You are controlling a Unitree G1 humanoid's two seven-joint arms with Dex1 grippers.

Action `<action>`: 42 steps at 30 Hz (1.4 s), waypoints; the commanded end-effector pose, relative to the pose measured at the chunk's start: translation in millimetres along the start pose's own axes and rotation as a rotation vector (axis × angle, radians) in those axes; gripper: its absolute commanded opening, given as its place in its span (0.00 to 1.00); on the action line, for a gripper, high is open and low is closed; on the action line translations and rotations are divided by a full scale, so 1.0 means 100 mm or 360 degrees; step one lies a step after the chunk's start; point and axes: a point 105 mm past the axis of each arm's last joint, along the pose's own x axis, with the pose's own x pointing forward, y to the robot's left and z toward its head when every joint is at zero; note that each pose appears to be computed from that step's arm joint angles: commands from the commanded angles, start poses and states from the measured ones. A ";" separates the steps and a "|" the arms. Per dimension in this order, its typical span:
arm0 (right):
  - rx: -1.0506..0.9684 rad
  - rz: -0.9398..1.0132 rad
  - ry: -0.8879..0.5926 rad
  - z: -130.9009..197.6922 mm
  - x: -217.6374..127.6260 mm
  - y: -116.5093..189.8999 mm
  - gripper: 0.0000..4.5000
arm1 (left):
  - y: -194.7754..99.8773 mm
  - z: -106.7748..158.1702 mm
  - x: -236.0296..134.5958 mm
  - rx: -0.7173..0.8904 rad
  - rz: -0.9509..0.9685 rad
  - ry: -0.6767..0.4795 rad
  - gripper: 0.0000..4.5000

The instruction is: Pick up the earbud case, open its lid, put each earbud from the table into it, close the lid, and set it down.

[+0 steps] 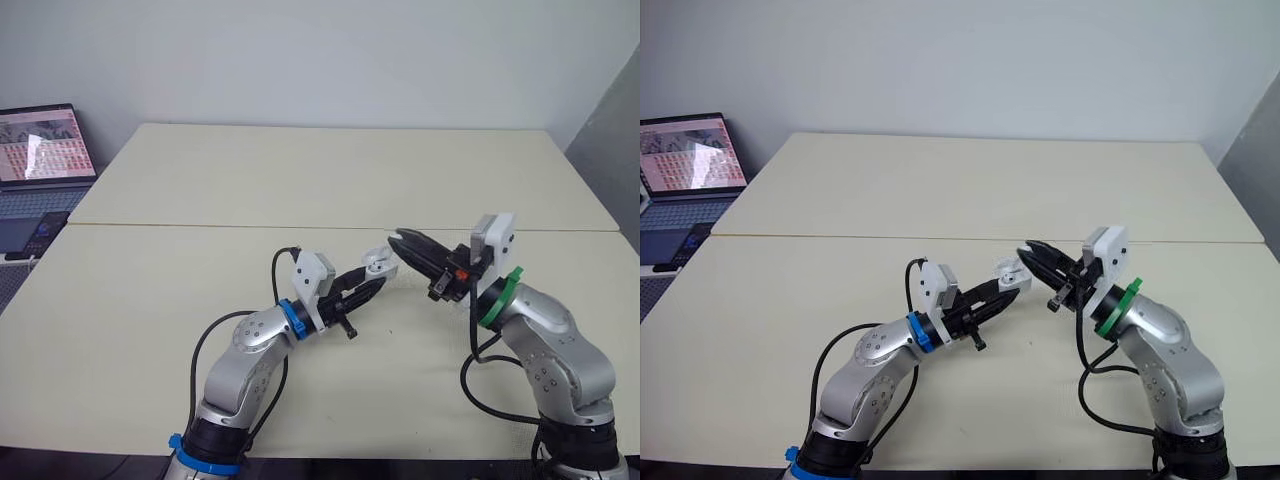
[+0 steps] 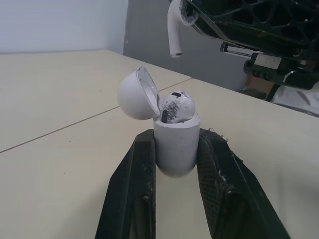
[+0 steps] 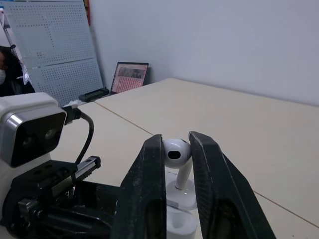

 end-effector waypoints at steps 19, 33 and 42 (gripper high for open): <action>-0.0168 0.0061 0.0166 -0.24 -0.09 -0.02 0.30 | -0.06 0.13 -0.03 0.0019 -0.0033 -0.0090 0.17; 0.0437 0.0094 0.0061 0.18 -0.29 -0.27 1.00 | -0.10 0.03 -0.11 0.0044 -0.0265 0.0024 0.17; 0.0638 0.0265 0.0421 -0.12 -0.50 -0.34 0.37 | -0.19 0.07 -0.15 0.0004 -0.0722 0.0076 0.17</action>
